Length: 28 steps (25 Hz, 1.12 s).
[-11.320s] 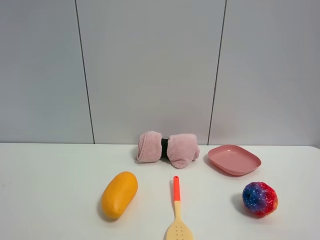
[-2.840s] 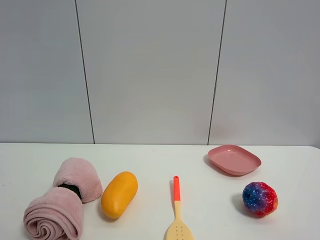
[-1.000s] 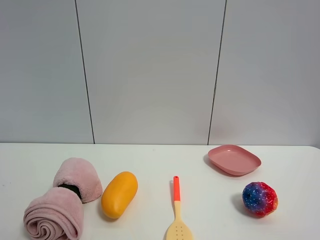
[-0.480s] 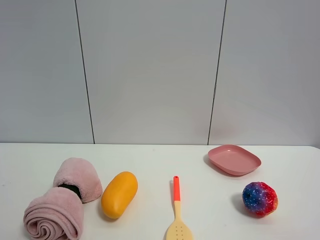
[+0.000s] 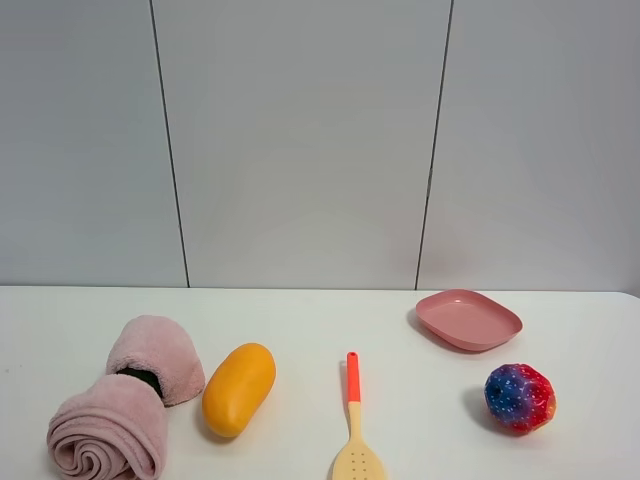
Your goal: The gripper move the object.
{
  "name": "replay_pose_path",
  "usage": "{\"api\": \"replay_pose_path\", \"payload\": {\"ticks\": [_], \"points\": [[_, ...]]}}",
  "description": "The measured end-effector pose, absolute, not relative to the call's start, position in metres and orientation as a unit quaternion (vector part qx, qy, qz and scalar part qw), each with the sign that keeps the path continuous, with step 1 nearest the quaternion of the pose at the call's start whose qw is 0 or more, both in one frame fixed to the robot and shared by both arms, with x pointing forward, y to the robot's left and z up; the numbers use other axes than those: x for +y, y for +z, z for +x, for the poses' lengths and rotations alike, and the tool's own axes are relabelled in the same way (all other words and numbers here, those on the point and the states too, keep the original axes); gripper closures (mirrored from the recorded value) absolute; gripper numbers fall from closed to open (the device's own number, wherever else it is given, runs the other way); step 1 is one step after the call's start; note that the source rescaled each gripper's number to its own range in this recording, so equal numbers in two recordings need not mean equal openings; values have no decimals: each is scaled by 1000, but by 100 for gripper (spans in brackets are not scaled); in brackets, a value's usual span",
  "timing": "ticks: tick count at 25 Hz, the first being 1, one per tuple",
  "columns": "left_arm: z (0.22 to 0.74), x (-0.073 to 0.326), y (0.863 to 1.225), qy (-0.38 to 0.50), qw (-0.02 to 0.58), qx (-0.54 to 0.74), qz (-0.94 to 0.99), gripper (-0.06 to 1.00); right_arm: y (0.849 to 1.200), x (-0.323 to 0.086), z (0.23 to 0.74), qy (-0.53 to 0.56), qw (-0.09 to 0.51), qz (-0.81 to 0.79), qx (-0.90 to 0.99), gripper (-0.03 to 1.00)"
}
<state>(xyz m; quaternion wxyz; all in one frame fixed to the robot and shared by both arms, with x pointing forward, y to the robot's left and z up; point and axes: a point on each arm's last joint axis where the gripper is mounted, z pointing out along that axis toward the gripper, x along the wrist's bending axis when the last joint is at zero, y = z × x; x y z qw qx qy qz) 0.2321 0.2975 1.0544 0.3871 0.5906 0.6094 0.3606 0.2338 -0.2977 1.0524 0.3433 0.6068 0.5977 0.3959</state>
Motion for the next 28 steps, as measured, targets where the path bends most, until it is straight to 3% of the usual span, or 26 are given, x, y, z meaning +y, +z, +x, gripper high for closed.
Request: {"api": "replay_pose_path", "payload": {"ticks": [28], "points": [[232,298,1054,361,387,609,591,36,1052,-298,234,396,343,607,598,-3]]}}
